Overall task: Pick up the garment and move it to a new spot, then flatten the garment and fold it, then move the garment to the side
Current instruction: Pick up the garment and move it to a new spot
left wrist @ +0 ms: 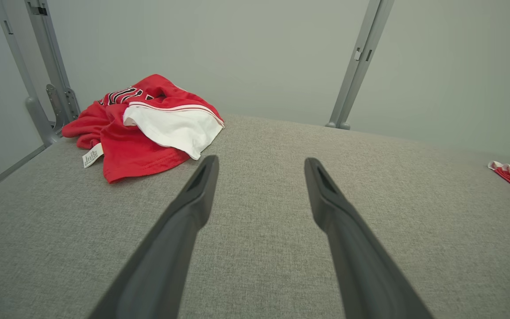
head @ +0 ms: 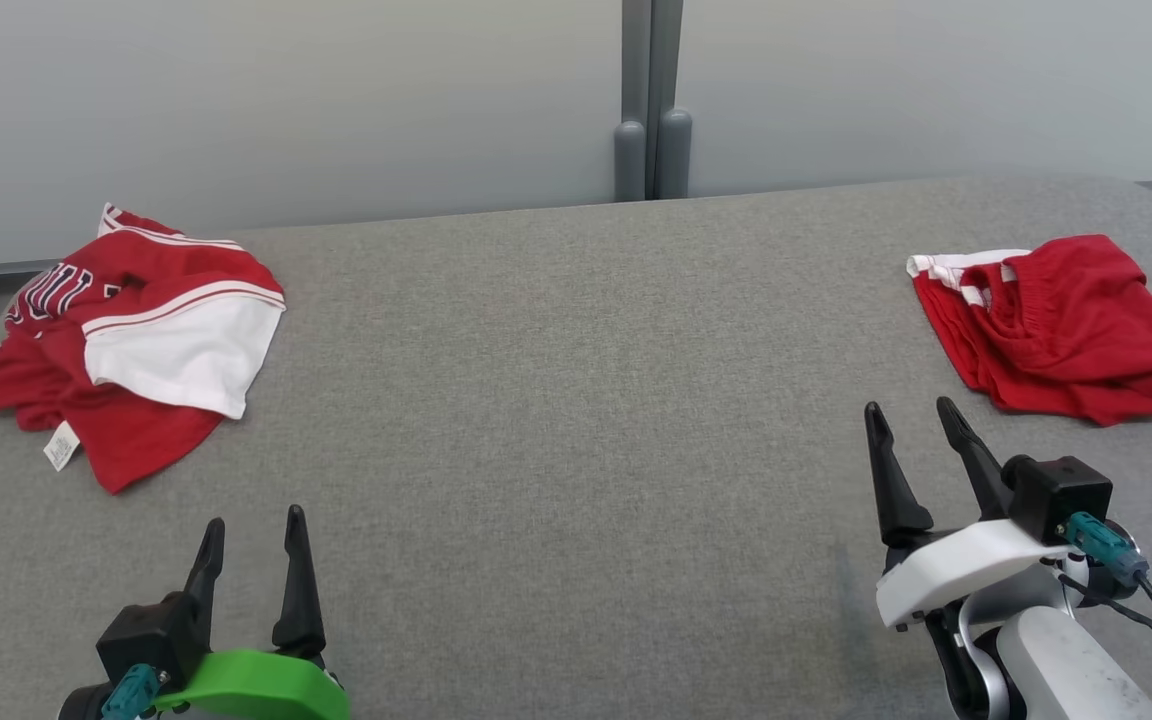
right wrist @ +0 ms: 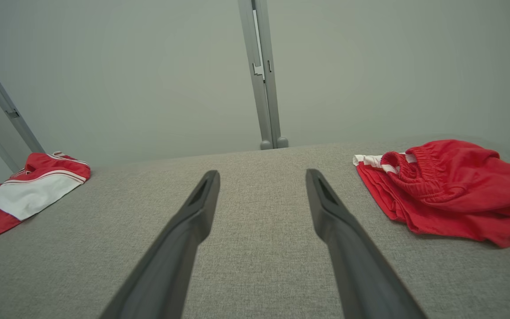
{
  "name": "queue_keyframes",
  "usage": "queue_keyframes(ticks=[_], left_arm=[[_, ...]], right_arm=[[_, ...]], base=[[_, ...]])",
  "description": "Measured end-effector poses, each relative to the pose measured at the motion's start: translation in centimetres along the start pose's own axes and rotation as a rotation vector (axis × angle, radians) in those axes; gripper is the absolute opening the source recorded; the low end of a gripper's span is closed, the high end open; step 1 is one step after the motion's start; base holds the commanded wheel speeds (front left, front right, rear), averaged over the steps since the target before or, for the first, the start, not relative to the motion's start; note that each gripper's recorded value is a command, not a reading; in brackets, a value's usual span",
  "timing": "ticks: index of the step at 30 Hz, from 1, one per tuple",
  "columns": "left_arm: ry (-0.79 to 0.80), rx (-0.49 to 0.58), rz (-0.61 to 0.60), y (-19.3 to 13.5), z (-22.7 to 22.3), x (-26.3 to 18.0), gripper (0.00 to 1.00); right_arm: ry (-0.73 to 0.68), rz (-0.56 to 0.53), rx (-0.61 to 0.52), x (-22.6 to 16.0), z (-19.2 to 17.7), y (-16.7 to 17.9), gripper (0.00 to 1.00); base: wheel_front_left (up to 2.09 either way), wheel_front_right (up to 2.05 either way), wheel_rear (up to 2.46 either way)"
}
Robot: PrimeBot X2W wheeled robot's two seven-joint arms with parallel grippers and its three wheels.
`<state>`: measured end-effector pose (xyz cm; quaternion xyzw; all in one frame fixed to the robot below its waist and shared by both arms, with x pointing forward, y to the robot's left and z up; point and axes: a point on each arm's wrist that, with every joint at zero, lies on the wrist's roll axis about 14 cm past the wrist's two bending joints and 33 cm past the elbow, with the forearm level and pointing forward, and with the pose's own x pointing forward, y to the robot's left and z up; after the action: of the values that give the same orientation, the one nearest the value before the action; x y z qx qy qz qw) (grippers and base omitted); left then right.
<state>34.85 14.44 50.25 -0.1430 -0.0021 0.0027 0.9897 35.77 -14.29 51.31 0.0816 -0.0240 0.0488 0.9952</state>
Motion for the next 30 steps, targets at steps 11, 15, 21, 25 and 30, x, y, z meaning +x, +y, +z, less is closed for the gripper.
queue_keyframes(ticks=[11, 15, 21, 25, 30], left_arm=[[-0.046, 0.009, 0.113, 3.6, 1.3, -1.7, 1.00], [-0.080, 0.017, 0.187, 5.9, 2.3, -2.8, 1.00], [-0.119, 0.023, 0.301, 9.2, 3.2, -5.3, 1.00], [-0.143, 0.021, 0.351, 10.5, 3.8, -6.9, 1.00], [-0.160, 0.014, 0.373, 10.7, 4.1, -8.3, 1.00]], right_arm=[[-0.006, 0.150, -0.002, 1.1, 0.1, 4.9, 1.00], [-0.001, 0.246, 0.010, 1.3, -0.1, 8.1, 1.00], [0.016, 0.376, 0.027, 1.6, -0.5, 12.2, 1.00], [0.014, 0.435, 0.029, 2.0, -0.4, 14.2, 1.00], [0.017, 0.470, 0.028, 2.6, -0.5, 15.7, 1.00]], base=[[0.00, 0.00, 0.00], [0.00, 0.00, 0.00], [0.00, 0.00, 0.00], [0.00, 0.00, 0.00], [0.00, 0.00, 0.00]])
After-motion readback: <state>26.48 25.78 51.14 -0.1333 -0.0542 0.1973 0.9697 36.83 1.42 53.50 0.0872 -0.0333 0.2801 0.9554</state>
